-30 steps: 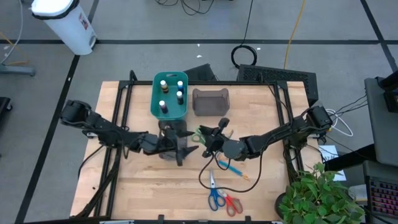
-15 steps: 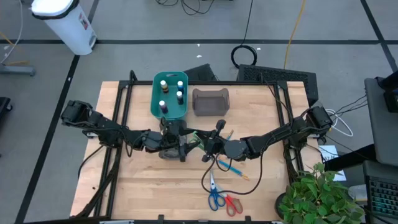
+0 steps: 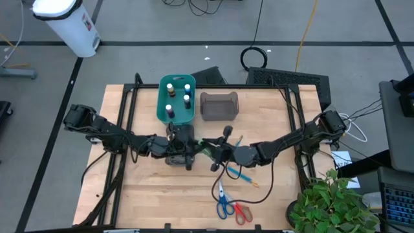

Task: Pick & Place Paint Supplies
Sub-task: Put the green scissors into the bottom black bin

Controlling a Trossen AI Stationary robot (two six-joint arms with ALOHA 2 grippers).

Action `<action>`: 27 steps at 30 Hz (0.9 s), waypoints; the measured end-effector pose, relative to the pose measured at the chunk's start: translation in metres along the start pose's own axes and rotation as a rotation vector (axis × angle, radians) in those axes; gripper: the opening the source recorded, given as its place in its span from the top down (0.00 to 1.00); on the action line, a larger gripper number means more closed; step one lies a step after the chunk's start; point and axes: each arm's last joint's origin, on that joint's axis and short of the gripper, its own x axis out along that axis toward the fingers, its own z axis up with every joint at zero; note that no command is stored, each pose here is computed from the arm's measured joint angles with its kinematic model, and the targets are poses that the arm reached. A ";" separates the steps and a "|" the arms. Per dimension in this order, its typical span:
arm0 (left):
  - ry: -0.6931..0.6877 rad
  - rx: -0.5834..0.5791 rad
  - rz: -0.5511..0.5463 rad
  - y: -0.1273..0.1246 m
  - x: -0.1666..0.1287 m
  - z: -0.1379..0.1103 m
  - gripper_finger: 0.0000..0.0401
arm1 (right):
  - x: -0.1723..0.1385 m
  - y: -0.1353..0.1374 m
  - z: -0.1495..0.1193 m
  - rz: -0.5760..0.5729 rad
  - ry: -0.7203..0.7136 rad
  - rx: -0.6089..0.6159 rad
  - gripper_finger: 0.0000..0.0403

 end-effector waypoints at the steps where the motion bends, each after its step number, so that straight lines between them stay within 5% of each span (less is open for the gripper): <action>1: 0.005 0.006 -0.012 0.000 0.000 0.000 0.92 | 0.000 0.000 0.000 0.000 0.000 0.001 0.91; 8: 0.032 0.000 -0.023 0.000 -0.011 0.012 0.90 | -0.004 0.000 0.005 -0.024 -0.006 0.092 0.87; 17: 0.055 0.017 0.068 0.003 -0.060 0.047 0.92 | -0.038 0.003 0.025 -0.177 0.023 0.043 0.83; 27: -0.022 -0.138 0.289 0.029 -0.115 0.018 0.92 | -0.046 0.006 0.029 -0.164 0.012 0.024 0.83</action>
